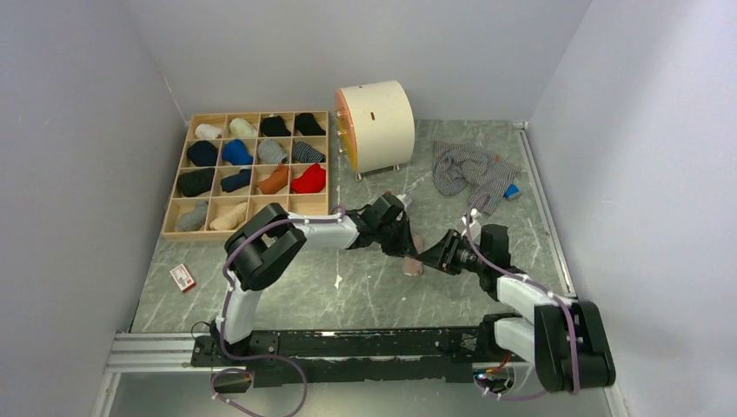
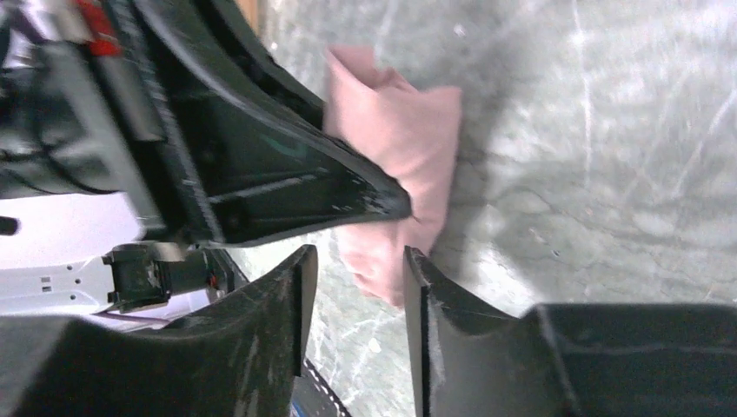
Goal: Roll the underwear
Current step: Pick up the underwear from the center of the board.
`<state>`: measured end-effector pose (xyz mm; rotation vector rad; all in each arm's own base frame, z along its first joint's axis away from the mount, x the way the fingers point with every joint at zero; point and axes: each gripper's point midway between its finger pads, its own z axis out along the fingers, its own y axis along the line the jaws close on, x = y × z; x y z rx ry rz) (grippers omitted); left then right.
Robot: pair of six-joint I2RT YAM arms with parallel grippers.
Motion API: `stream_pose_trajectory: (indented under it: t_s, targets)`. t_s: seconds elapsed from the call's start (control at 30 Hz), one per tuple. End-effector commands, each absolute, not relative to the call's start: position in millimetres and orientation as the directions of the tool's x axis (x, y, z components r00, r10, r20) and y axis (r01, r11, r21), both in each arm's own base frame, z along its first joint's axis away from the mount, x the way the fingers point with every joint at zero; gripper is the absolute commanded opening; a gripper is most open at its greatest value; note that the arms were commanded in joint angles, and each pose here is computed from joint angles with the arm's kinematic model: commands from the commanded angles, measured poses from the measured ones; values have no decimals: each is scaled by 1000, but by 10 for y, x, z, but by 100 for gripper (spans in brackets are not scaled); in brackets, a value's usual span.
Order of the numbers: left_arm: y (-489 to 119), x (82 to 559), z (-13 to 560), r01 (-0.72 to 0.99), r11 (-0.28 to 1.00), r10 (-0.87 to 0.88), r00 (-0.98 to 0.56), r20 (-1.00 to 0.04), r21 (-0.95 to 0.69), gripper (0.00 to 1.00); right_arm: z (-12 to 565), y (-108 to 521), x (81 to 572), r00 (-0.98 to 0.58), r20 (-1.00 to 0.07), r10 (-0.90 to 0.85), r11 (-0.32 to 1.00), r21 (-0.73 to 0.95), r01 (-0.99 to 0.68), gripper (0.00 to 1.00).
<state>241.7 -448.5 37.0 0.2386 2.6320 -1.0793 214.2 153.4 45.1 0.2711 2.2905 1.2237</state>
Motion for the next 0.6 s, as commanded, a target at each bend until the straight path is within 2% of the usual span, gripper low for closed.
stream_pose_trajectory:
  t_s: [0.0, 0.27, 0.37, 0.57]
  targets:
    - [-4359, 2443, 608, 336, 696, 74, -912, -403, -634, 5, 803, 1470, 2264, -805, -454, 382, 619, 772, -142, 47]
    - [-3594, 2776, 1367, 312, 640, -61, -890, -451, -702, 5, 1423, 1482, 2260, -725, -561, 401, 603, 757, -252, 50]
    - [-3107, 2973, 1607, 292, 685, -114, -862, -494, -668, 5, 1500, 1497, 2239, -727, -570, 383, 602, 751, -271, 50]
    - [-1975, 3430, 1673, 111, 746, -301, -823, -482, -656, 5, 1639, 1534, 2242, -718, -594, 362, 592, 742, -316, 50]
